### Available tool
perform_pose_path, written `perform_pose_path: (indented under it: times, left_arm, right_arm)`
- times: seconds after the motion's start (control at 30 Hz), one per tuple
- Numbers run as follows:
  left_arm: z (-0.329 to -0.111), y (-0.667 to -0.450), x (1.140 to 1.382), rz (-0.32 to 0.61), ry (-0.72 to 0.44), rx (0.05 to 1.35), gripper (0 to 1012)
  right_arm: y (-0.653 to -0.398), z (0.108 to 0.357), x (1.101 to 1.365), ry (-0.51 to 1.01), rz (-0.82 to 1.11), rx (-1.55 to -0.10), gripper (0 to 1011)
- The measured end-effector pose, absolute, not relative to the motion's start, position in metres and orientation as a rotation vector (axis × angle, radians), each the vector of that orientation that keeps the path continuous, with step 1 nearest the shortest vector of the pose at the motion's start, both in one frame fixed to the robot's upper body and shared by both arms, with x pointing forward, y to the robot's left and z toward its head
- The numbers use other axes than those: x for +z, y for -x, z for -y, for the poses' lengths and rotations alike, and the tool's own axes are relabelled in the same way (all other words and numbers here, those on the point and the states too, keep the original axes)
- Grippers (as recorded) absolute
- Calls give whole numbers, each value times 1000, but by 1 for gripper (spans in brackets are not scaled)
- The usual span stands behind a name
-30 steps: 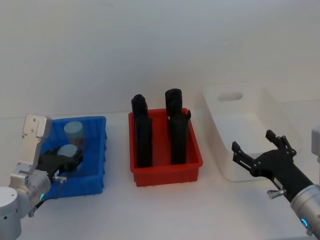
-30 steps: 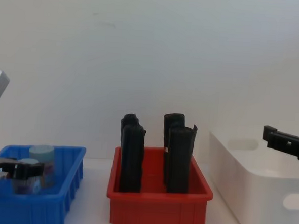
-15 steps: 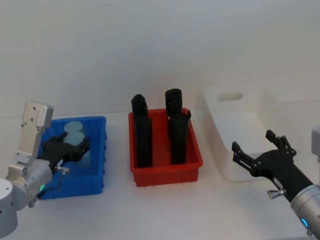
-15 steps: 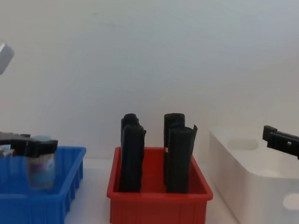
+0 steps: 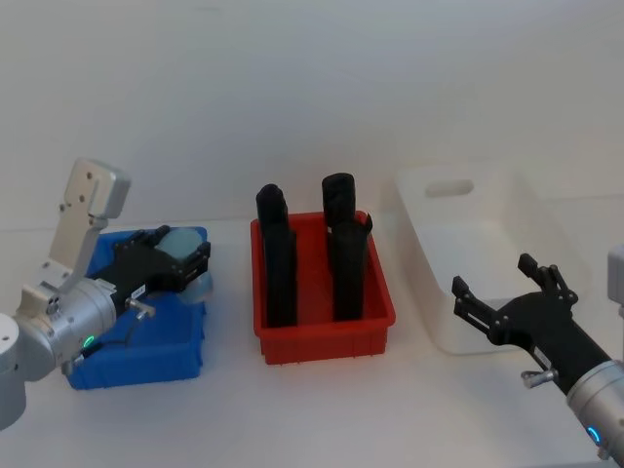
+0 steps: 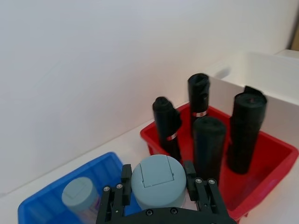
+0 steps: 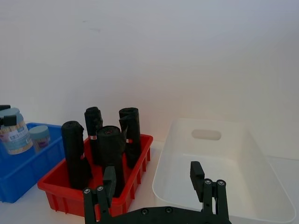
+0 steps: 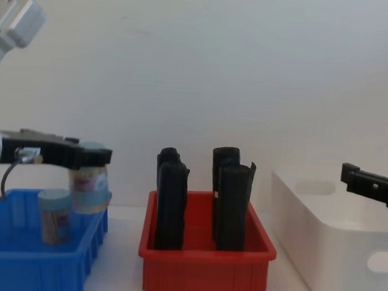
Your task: Pick the cotton swabs from the blue box and place them into the white box.
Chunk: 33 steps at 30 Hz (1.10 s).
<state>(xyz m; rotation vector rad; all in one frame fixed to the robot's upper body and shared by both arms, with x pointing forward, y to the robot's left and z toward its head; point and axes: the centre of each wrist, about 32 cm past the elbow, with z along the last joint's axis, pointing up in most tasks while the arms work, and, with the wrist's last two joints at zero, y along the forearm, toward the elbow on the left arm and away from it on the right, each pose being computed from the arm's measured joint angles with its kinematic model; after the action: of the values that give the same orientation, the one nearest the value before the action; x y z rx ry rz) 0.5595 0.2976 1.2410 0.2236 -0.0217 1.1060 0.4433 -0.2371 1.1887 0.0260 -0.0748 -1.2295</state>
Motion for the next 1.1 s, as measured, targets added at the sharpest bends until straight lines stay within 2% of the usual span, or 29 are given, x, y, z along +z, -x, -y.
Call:
perform_pose_path:
  times: [0.57, 1.1]
  left_arm:
    - [-284, -560, 1289, 87, -233, 856, 671]
    - [-265, -569, 1317, 124, -238, 627, 671]
  right_arm:
    - [-443, 237, 1189, -26, 75, -1230, 1002]
    - [-443, 237, 1189, -26, 75, -1227, 1001]
